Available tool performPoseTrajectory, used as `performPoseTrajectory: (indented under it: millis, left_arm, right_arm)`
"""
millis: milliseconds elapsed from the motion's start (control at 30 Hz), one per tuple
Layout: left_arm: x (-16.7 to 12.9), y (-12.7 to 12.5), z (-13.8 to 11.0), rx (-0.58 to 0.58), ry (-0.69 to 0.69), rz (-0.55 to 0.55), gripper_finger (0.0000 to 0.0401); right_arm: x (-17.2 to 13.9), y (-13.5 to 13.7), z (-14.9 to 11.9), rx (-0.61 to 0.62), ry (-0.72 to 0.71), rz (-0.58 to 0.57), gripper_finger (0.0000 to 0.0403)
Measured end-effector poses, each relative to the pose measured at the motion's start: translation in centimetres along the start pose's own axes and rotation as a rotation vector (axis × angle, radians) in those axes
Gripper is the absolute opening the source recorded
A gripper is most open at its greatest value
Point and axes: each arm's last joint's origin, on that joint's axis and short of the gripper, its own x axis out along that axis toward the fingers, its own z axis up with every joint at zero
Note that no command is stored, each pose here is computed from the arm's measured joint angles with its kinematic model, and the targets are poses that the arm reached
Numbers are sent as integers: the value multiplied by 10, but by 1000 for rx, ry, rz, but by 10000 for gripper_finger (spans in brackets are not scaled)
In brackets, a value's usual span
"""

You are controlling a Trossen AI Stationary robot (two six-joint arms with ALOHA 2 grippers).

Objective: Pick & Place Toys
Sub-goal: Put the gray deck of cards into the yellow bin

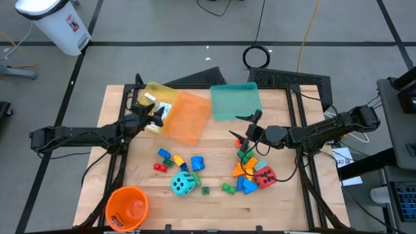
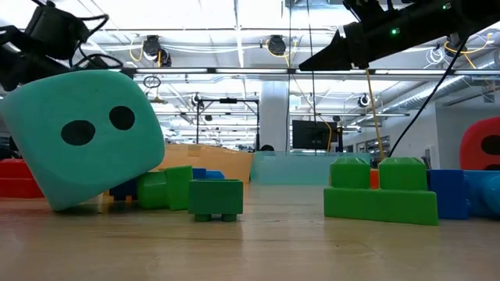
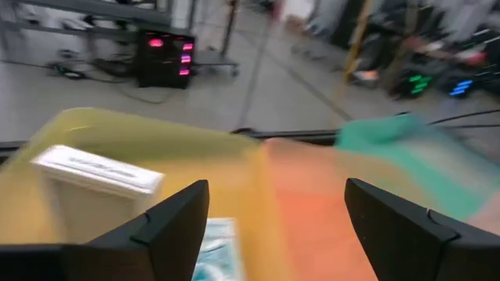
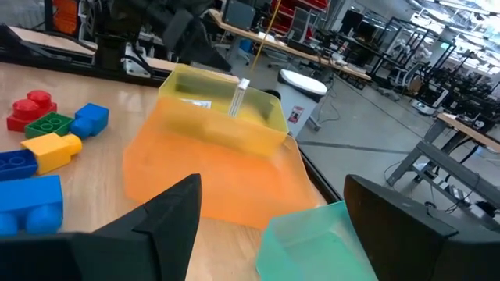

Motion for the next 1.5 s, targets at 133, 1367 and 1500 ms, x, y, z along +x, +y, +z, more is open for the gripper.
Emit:
performPoseTrajectory:
  millis: [133, 1367, 1500]
  left_arm:
    - [0, -6, 7, -14, -36, -103, 305]
    - [51, -10, 70, 178, 300, 349, 15]
    - [66, -5, 68, 198, 398, 431, 6]
  right_arm:
    - [0, 0, 0, -25, 0, 0, 281]
    - [0, -1, 1, -3, -10, -6, 281]
    - [0, -1, 1, -4, -10, -6, 281]
